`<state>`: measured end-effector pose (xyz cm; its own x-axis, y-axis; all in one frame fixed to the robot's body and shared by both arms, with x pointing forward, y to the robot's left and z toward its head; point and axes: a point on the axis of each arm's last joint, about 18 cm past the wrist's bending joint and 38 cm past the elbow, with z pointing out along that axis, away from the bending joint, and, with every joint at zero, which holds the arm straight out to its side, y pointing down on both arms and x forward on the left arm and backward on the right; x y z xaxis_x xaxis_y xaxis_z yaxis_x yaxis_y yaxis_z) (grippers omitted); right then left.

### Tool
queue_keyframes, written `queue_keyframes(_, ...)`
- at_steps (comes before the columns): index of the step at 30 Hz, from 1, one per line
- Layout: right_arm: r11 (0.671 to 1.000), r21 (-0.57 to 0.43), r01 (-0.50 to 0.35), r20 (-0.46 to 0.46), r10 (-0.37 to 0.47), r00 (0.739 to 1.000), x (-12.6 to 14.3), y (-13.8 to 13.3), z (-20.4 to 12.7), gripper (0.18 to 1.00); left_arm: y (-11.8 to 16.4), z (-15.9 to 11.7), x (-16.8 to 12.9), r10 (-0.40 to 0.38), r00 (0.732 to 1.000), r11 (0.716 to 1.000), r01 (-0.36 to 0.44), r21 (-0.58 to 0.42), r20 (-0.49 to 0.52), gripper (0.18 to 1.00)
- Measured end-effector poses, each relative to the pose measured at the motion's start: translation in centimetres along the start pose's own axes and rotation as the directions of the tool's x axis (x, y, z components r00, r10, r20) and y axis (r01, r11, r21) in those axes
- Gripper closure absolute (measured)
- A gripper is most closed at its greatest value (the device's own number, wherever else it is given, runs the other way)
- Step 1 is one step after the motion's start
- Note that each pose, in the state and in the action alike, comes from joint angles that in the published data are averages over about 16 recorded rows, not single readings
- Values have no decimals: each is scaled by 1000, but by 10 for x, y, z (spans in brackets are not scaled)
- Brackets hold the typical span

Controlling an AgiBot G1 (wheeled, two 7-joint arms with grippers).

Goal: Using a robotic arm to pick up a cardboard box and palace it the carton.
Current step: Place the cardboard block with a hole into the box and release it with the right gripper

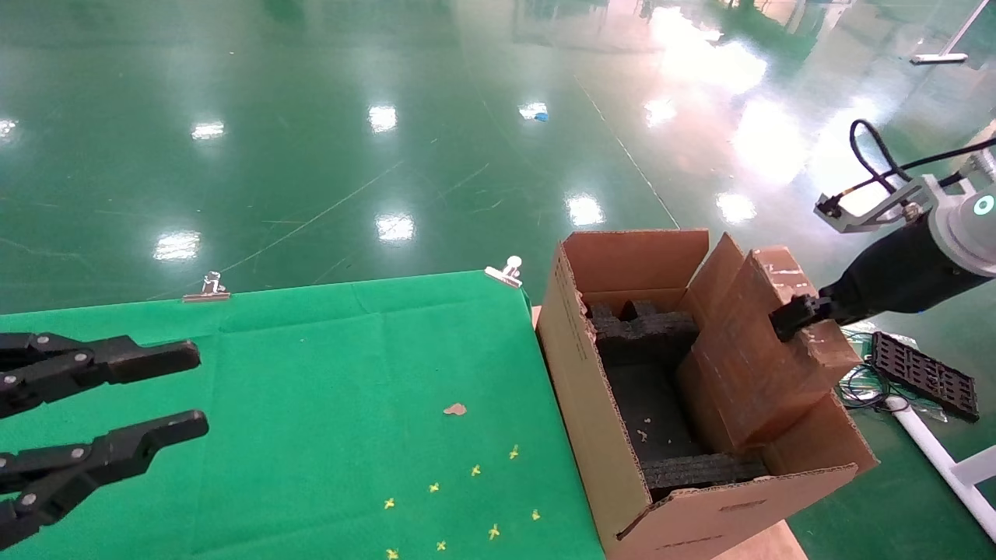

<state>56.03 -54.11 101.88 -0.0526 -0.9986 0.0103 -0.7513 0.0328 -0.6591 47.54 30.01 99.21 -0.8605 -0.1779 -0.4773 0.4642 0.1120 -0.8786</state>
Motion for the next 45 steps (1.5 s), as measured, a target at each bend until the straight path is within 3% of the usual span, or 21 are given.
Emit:
queue_keyframes(24,998,-26,56,-64,-57,996,-4,21,110,868,0,0,0,0,1000,1000,0,0,0,325)
queue_keyframes(36,997,-23,67,-56,-68,996,-1,33,133,894,0,0,0,0,1000,1000,0,0,0,203)
queue_keyframes(45,997,-25,67,-49,-68,996,2,34,133,881,0,0,0,0,1000,1000,0,0,0,185)
